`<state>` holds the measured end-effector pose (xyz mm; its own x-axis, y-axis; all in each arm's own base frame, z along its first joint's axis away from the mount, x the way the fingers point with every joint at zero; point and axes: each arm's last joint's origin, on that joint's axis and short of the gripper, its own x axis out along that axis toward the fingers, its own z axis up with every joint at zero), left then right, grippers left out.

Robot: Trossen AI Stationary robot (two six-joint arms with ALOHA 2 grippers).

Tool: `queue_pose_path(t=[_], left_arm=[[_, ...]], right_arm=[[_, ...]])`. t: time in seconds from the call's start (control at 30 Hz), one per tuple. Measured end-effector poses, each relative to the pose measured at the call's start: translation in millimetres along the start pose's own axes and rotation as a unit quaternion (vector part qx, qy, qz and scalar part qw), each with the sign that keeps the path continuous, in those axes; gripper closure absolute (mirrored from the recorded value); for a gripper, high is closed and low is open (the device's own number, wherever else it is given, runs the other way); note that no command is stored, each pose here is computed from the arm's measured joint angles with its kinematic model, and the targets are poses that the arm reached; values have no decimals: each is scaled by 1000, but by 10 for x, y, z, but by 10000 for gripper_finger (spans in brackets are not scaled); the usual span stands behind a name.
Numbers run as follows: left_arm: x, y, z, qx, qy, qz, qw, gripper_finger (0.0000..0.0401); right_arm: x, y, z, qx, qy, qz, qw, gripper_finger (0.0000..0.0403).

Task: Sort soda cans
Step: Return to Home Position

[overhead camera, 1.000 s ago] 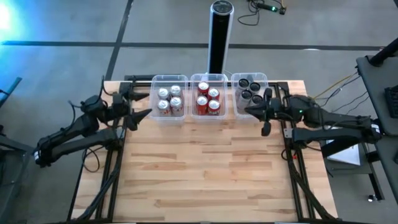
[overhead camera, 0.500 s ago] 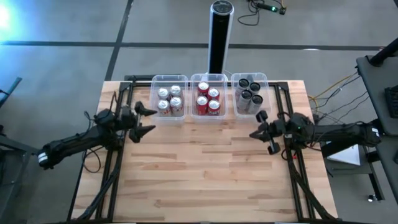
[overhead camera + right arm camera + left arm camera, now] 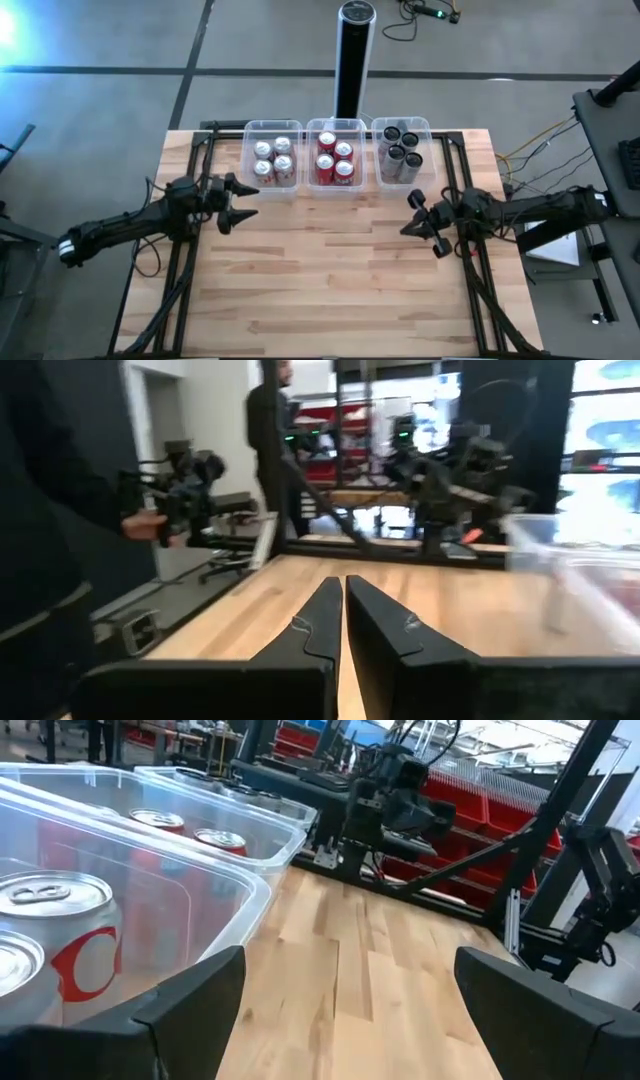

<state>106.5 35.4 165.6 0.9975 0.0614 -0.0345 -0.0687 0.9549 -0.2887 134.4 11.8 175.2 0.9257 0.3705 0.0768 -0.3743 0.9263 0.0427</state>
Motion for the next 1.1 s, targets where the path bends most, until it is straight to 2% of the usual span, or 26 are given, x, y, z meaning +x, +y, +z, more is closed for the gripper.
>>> queue_pose_path(t=[0.17, 0.27, 0.4, 0.57, 0.8, 0.93, 1.1], left_arm=[[8, -38, 28, 2, -15, -13, 1000, 56], [12, -39, 29, 17, -22, 6, 1000, 56], [-2, -25, 62, 28, -48, 46, 997, 56], [-34, -64, 96, 36, -63, 12, 997, 56], [-119, -109, 145, 36, -100, -3, 994, 56], [-160, -113, 114, 32, -93, -2, 995, 56], [-143, -81, 39, 26, -57, 25, 998, 56]], right_arm=[[67, 83, -19, -10, -4, -36, 999, 390], [79, 92, 3, -32, -19, -74, 997, 390], [44, 102, 51, -70, -35, -77, 994, 390], [-73, 132, 117, -65, -53, -77, 994, 390], [-308, 187, 203, -75, -95, -80, 989, 390], [-377, 205, 245, -88, -118, -81, 986, 390], [-365, 192, 214, -74, -99, -93, 988, 390]])
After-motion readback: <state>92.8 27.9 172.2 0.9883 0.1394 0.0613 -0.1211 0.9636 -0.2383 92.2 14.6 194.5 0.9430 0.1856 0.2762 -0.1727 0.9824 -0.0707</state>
